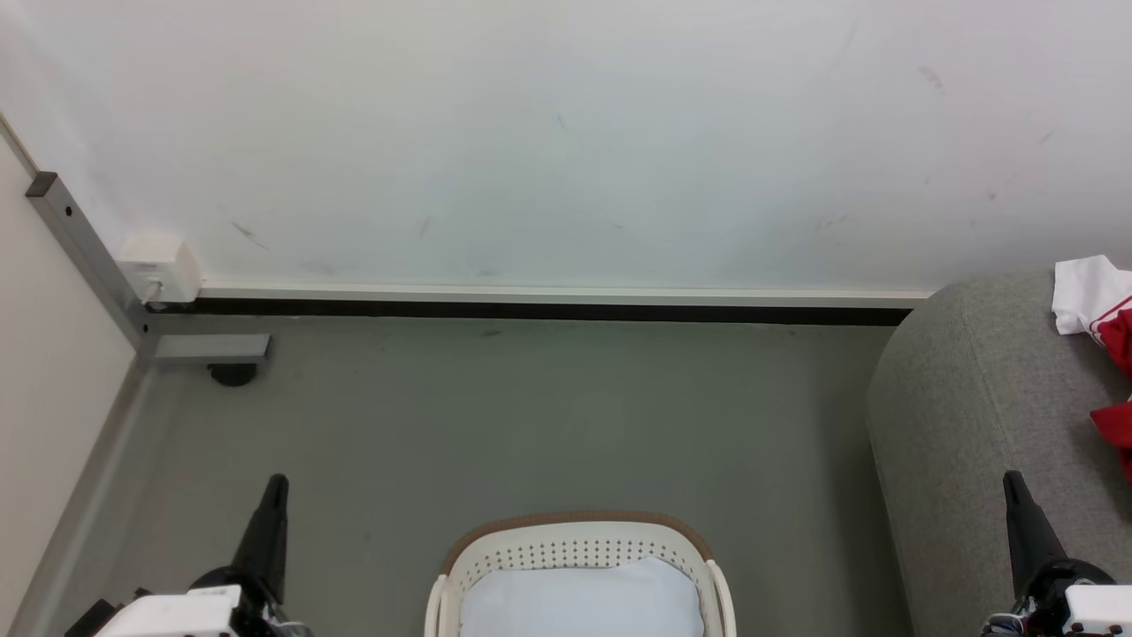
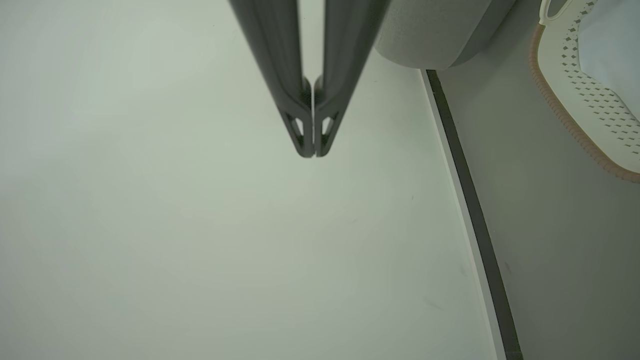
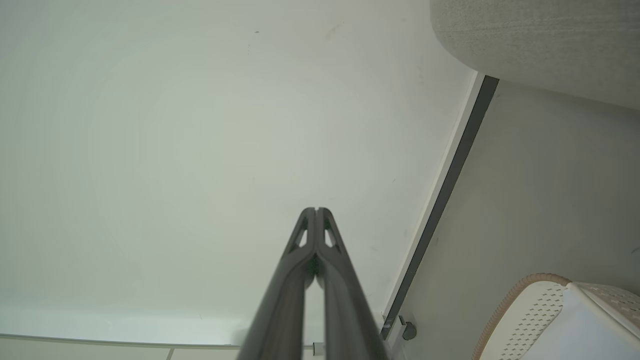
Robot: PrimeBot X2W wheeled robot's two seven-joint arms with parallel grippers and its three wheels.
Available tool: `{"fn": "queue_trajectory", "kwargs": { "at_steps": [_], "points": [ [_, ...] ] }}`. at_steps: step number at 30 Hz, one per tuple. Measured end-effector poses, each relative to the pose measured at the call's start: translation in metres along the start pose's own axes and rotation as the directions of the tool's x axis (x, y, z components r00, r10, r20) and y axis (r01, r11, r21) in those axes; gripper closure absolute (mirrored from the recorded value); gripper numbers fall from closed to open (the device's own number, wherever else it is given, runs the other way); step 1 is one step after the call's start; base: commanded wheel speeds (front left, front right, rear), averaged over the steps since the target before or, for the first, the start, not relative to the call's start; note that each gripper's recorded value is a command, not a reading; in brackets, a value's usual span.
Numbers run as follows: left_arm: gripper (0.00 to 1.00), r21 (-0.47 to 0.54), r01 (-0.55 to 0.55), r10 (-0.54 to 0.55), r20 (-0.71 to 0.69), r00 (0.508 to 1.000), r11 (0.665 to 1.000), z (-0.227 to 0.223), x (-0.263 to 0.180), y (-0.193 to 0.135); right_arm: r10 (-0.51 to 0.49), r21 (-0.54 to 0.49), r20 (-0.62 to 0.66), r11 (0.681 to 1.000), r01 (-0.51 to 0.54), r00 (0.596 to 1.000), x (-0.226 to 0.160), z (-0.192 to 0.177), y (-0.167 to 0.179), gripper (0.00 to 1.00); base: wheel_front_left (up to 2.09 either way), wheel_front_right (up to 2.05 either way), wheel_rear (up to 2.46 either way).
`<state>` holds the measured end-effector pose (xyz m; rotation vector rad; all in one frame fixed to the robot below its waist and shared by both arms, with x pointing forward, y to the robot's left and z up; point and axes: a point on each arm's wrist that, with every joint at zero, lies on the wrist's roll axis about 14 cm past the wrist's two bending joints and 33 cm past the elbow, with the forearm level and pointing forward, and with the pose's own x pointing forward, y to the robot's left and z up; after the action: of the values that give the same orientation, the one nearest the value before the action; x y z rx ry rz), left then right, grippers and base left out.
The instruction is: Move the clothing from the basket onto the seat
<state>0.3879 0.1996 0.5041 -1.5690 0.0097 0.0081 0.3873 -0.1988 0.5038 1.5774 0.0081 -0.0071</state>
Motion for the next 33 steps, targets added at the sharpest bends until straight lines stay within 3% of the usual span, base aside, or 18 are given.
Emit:
{"fn": "queue_trajectory", "kwargs": {
  "at_steps": [33],
  "points": [
    [1.0,0.0,0.0,0.0,0.0,1.0,1.0,0.0,0.0,0.0,0.0,0.0,0.0,1.0,0.0,1.0,0.0,-0.0001,0.0,1.0,0.0,0.0,0.0]
  ]
}}
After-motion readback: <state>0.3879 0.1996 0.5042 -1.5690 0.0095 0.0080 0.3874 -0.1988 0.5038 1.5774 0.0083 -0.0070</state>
